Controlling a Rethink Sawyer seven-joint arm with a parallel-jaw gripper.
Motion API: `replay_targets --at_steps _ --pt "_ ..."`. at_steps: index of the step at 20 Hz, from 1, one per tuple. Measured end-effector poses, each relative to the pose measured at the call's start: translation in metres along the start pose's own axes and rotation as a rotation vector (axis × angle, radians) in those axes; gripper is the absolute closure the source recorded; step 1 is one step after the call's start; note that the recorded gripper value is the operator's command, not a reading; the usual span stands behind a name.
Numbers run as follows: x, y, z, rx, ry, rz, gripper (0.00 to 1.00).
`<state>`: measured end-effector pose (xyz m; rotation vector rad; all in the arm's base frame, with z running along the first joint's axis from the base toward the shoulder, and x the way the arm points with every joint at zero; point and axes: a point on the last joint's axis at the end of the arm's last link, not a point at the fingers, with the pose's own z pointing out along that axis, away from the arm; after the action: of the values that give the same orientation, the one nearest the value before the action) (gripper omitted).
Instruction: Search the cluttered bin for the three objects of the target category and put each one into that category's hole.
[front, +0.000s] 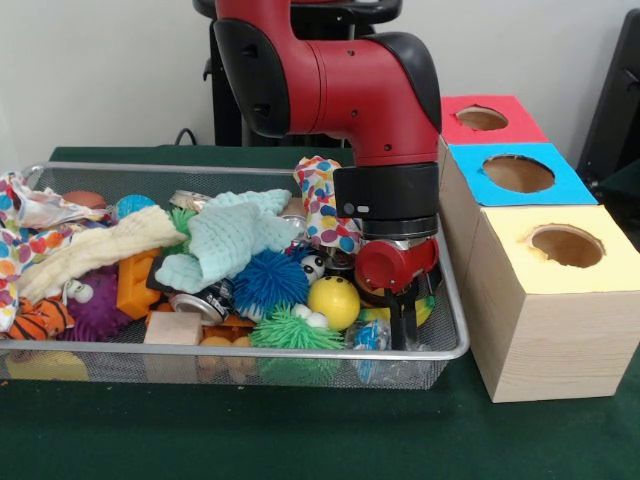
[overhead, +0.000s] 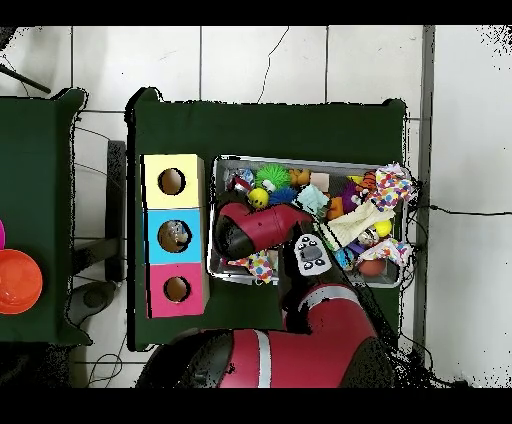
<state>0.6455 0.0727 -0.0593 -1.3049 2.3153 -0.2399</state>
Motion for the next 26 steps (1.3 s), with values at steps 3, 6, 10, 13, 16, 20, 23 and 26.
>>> replay_targets --at_steps 3,6,10,13,16,20,23,26 --pt "-0.0001 0.0001 0.0 0.0 0.0 0.0 1.0" --pt "-0.0001 0.0 0.0 0.0 0.0 0.0 1.0" --pt "-0.0002 0.0 0.0 0.0 0.0 0.0 1.0" --pt "-0.0005 -0.0001 0.0 0.0 0.0 0.001 1.0" --pt "-0.0012 -0.0002 -0.0003 0.001 0.003 0.005 1.0" --pt "-0.0021 0.0002 -0.001 0.003 0.01 0.008 1.0" --pt "-0.0032 -0.0001 -0.0022 0.004 0.012 0.009 1.0" --pt "-0.0056 -0.0007 -0.0065 0.005 0.012 0.014 1.0"
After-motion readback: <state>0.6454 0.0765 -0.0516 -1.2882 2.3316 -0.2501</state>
